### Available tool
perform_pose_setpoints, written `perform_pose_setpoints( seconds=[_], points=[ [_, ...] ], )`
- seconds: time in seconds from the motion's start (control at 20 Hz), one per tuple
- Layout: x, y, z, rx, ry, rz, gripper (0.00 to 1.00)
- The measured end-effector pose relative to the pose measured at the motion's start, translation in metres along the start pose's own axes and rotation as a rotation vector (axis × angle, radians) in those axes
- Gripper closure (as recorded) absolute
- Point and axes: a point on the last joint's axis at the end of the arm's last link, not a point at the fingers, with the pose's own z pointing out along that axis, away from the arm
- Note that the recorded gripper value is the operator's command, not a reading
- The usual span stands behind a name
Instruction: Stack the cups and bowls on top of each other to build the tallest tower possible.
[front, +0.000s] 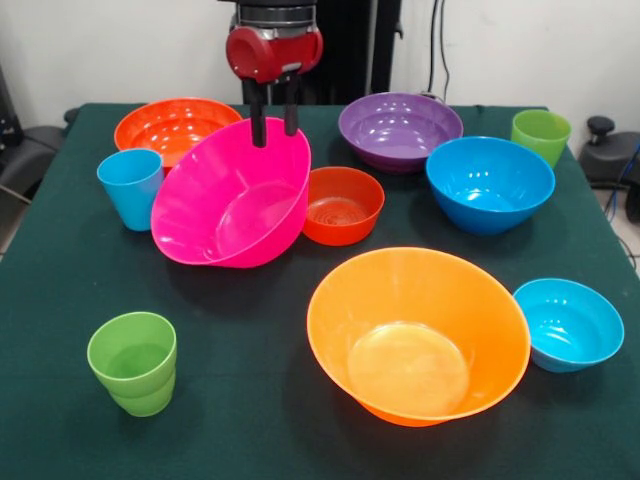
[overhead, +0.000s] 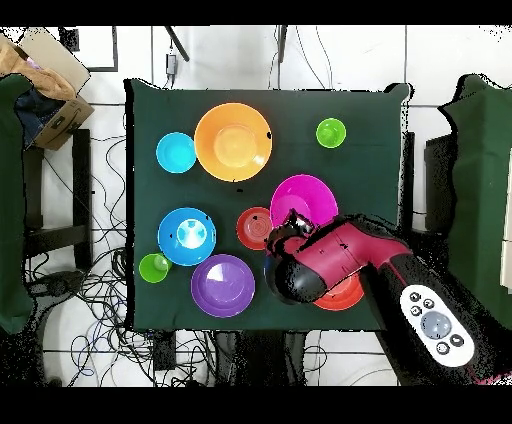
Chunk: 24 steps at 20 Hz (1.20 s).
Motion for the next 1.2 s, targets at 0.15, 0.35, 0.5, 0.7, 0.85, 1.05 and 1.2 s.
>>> perform_pose_setpoints(
  seconds=[0.15, 0.35, 0.5, 0.7, 0.85, 1.05, 1.2],
  points=[
    [-0.002, -0.006, -0.007, 0.011, 0.001, 0.017, 0.0],
    [-0.005, -0.012, -0.015, 0.026, 0.003, 0.028, 0.0],
    [-0.007, -0.017, -0.02, 0.039, 0.005, 0.032, 0.0],
    [-0.011, -0.018, -0.023, 0.048, 0.005, 0.025, 0.0],
    [-0.014, -0.018, -0.025, 0.052, 0.004, 0.018, 0.0],
    [-0.019, -0.016, -0.026, 0.056, 0.003, 0.006, 0.0],
    [-0.023, -0.011, -0.025, 0.053, 0.007, -0.005, 0.0]
  ],
)
